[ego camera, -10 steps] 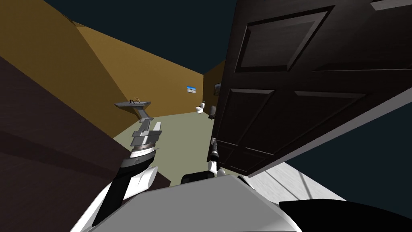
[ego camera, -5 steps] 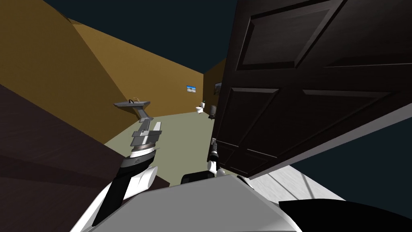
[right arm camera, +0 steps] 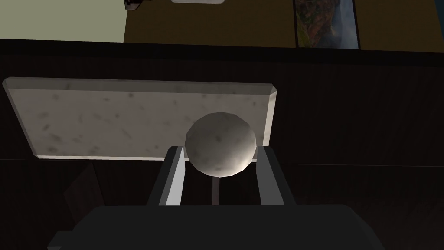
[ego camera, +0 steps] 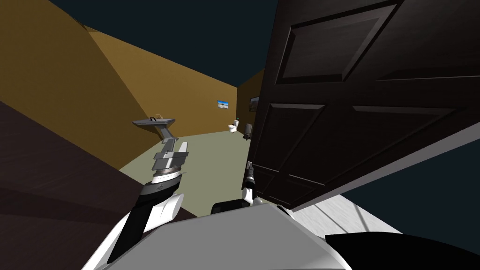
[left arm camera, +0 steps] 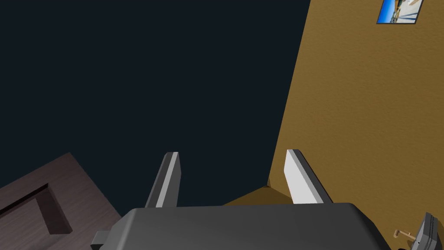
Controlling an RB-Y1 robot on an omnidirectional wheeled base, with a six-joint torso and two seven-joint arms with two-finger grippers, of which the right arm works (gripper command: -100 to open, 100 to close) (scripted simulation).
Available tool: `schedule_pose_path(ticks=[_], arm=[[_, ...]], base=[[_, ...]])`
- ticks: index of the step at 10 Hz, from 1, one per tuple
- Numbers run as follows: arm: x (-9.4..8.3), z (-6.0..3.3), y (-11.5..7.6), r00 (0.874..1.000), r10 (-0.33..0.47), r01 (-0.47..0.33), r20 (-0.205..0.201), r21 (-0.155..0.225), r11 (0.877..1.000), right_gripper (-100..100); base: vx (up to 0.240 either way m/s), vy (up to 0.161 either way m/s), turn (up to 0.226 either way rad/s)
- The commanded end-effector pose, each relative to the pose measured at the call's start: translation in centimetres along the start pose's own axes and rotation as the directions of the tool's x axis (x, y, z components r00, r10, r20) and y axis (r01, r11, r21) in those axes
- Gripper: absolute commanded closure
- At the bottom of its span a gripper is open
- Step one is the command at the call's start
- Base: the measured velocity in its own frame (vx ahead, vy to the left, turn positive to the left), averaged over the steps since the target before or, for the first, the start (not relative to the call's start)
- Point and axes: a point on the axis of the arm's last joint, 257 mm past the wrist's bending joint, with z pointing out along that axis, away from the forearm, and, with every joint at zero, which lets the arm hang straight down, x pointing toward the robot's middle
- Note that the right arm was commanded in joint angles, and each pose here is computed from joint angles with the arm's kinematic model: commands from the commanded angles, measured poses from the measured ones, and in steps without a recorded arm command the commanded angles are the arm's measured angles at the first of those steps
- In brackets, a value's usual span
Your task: Push the door open
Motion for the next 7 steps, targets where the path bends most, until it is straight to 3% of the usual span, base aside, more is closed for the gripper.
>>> schedule_pose_path(ticks=[1, 2, 4, 6, 7], arm=[[-1.4, 0.86, 0.7, 0.999, -0.006, 0.007, 0.033, -0.019, 1.0, 100], [-2.1, 0.98, 0.7, 0.999, -0.006, 0.007, 0.052, -0.02, 1.0, 100], [-2.1, 0.98, 0.7, 0.999, -0.006, 0.007, 0.052, -0.02, 1.0, 100], [-3.6, 1.16, 0.8, 0.995, -0.002, 0.004, 0.104, -0.019, 1.0, 100], [-3.6, 1.16, 0.8, 0.995, -0.002, 0.004, 0.104, -0.019, 1.0, 100]], base=[[0.189, -0.016, -0.027], [0.222, -0.01, -0.023], [0.102, -0.002, -0.019], [0.113, -0.001, -0.017], [0.126, 0.021, -0.038]])
